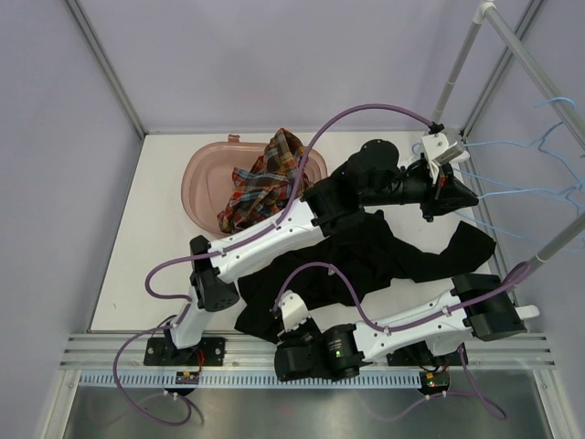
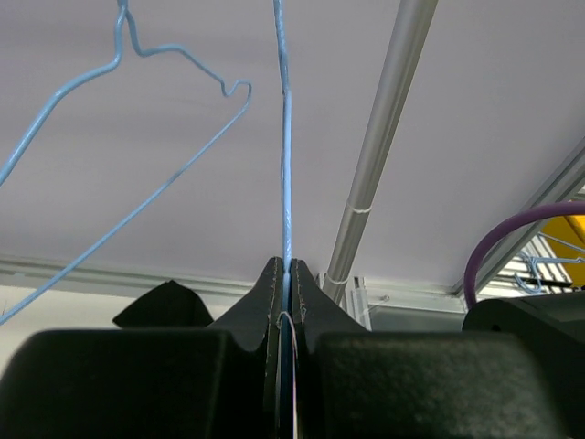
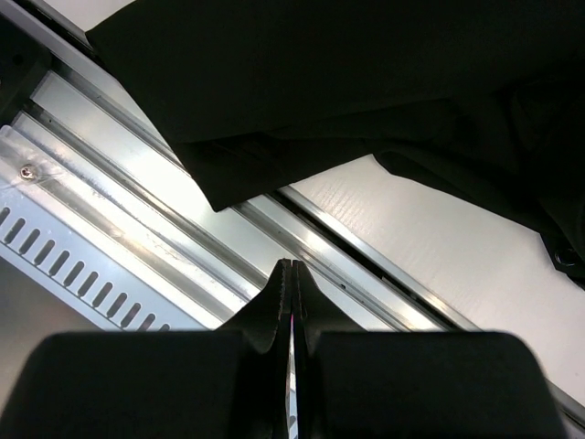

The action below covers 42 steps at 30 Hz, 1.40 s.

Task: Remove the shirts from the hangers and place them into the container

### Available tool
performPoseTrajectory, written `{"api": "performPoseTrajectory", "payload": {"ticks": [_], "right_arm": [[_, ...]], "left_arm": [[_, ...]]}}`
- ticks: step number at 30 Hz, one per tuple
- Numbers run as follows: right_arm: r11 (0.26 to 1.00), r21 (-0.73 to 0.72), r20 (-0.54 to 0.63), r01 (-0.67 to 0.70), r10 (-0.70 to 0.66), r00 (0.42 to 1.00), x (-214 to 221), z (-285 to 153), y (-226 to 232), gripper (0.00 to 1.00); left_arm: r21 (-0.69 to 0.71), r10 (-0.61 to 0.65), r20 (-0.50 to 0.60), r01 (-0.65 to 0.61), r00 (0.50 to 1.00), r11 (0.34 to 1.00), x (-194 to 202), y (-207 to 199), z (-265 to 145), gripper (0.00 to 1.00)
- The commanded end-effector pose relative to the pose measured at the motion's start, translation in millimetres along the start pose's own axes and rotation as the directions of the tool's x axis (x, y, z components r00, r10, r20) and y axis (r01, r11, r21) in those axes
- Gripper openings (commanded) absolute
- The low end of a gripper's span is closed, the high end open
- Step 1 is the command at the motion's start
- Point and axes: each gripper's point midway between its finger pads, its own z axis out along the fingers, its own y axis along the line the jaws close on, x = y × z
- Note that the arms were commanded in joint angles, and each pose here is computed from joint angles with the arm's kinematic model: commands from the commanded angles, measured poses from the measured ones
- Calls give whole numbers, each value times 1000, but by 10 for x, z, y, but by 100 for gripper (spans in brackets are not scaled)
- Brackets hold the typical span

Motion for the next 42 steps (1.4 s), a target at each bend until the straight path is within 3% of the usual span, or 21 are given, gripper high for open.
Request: {"api": "performPoseTrajectory", "payload": {"ticks": [1,15,27,30,32,33,37,38,39,41,42], "right_arm": [[999,19,45,-34,33,998,-79,4,34,0],[1000,20,35,-15,14,999,-25,30,94,0],[999,26,53,-34,32,998,-41,19,39,0],[999,33,52,-34,32,998,-23,32,26,0],[999,36,52,-36,34,998,-30,25,20,0],[998,54,53,-30,27,998,-25,22,-27,0],[994,90,63,-56,51,997,-37,-15,-138,1],[993,100,63,-60,54,997,-37,-22,-162,7],[991,117,62,-63,56,996,-29,-31,-213,12],[990,117,69,-73,65,996,-52,-71,-253,23],[990,119,75,-79,70,995,-59,-98,-304,35]], "left_arm": [[87,48,183,-64,982,994,-653,-238,-74,0],[97,60,299,-93,952,991,-978,-148,-164,0],[-57,94,145,-86,985,995,-696,34,-463,1],[-78,105,124,-96,987,992,-675,41,-536,13],[-93,109,109,-99,988,991,-647,57,-573,32],[-103,106,94,-97,990,990,-600,80,-583,46],[-152,157,48,-148,986,977,-668,73,-780,52],[-194,181,21,-173,983,966,-711,115,-862,54],[-231,168,-80,-182,983,956,-563,165,-1000,55],[-351,249,-124,-277,961,895,-830,229,-1410,59],[-392,226,-204,-291,952,873,-699,288,-1612,60]]}}
